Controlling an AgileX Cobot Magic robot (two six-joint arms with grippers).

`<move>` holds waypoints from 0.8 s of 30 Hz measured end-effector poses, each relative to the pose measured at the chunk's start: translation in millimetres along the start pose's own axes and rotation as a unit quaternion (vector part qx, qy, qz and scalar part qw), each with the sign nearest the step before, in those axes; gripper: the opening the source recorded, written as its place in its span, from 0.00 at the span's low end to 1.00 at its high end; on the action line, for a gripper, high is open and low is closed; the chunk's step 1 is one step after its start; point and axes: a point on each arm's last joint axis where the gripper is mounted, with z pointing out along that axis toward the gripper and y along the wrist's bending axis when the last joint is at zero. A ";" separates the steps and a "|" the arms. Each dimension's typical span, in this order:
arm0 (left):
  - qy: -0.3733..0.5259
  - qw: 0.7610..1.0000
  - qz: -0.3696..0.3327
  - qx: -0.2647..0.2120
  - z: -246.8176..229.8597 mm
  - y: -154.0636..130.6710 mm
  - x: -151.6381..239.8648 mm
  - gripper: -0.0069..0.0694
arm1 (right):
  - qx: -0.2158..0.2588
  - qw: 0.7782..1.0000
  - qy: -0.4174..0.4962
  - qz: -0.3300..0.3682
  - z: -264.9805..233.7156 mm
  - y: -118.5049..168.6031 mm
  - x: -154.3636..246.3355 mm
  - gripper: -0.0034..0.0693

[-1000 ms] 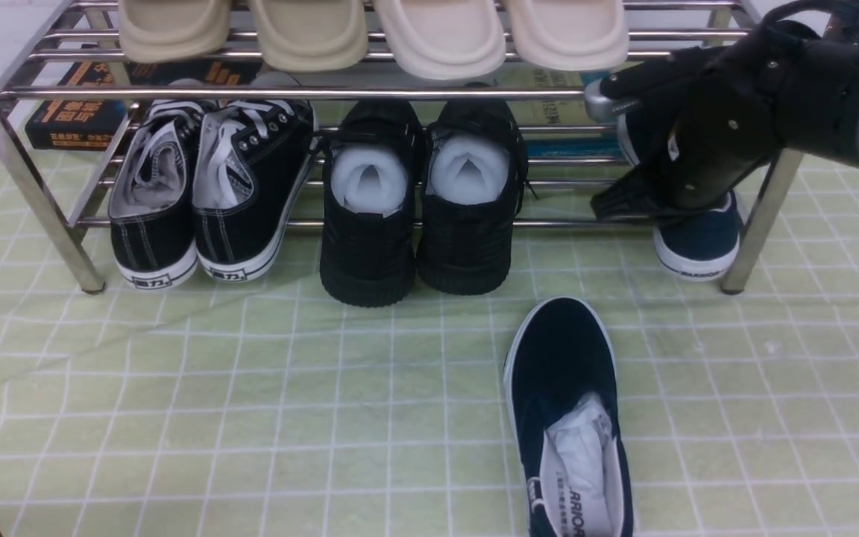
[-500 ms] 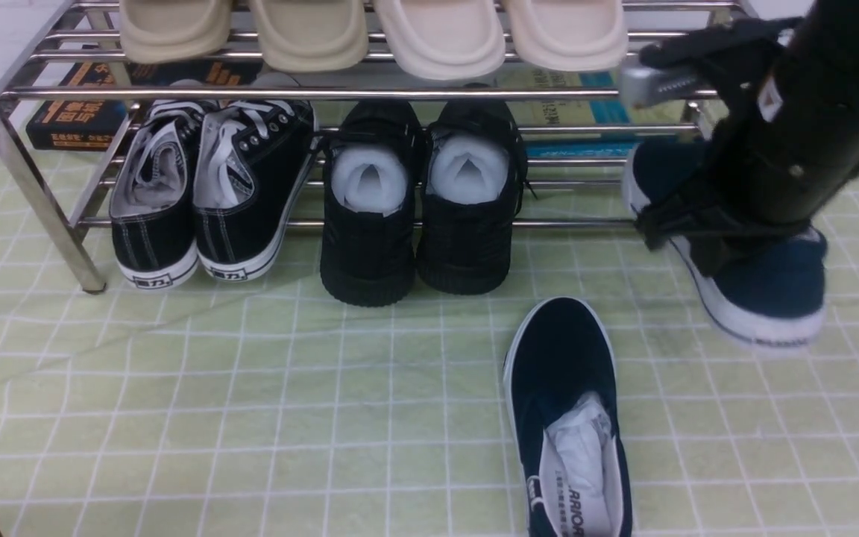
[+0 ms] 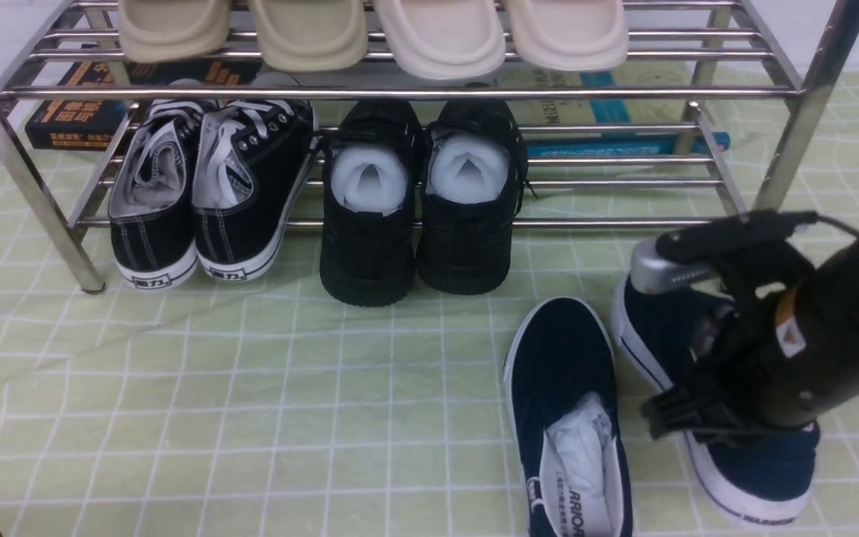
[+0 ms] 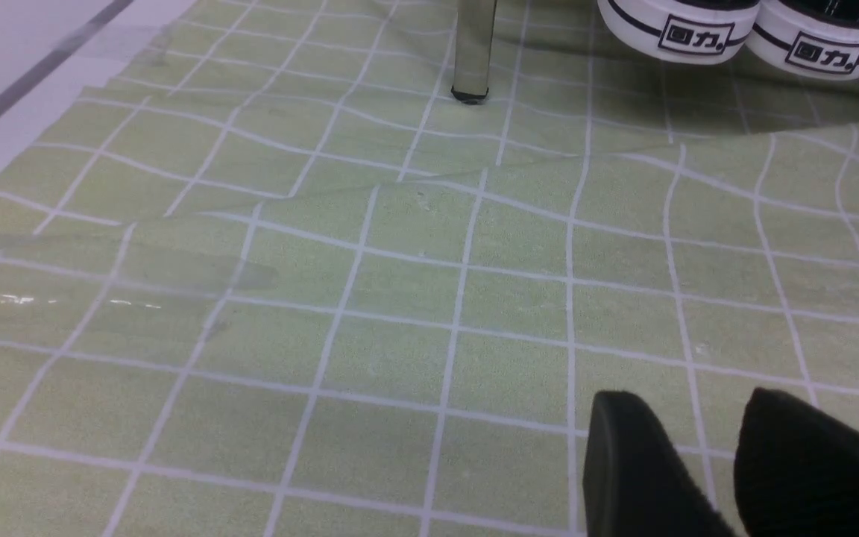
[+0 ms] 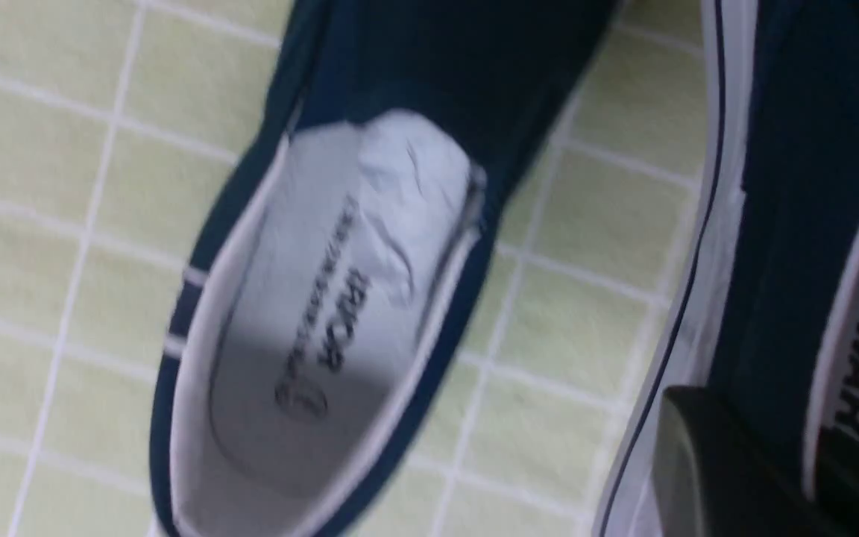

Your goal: Take the shoes off the shelf with your hand from the green coffee tablecloth.

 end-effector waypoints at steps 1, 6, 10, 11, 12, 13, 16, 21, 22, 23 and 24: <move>0.000 1.000 0.000 0.000 0.0 0.0 0.0 0.41 | 0.001 1.000 0.000 0.008 7.2 -0.7 1.8 0.07; 0.000 1.000 0.000 0.000 0.0 0.0 0.0 0.41 | 0.006 0.999 0.016 0.029 27.3 -1.6 6.0 0.08; 0.000 1.000 0.000 0.000 0.0 0.0 0.0 0.41 | 0.008 0.999 0.025 0.039 37.8 1.2 5.5 0.10; 0.000 1.000 0.000 0.000 0.0 0.0 0.0 0.41 | 0.009 0.999 0.027 0.039 39.4 1.5 5.6 0.10; 0.000 1.000 0.000 0.000 0.0 0.0 0.0 0.41 | 0.008 0.998 0.035 0.043 42.4 2.7 6.4 0.13; 0.000 1.000 0.000 0.000 0.0 0.0 0.0 0.41 | 0.008 0.998 0.042 0.047 44.5 3.1 7.2 0.17; 0.000 1.000 0.000 0.000 0.0 0.0 0.0 0.41 | 0.000 0.996 0.058 0.063 47.7 5.3 9.2 0.34; 0.000 1.000 0.000 0.000 0.0 0.0 0.0 0.41 | -0.016 0.995 0.080 0.048 30.2 11.6 3.6 0.60; 0.000 1.000 0.000 0.000 0.0 0.0 0.0 0.41 | -0.022 0.996 0.080 0.034 20.6 13.5 0.4 0.61; 0.000 1.000 0.000 0.000 0.0 0.0 0.0 0.41 | -0.026 0.996 0.081 0.021 11.2 14.6 -1.6 0.61; 0.000 1.000 0.000 0.000 0.0 0.0 0.0 0.41 | -0.028 0.997 0.077 0.014 7.3 14.8 -2.3 0.61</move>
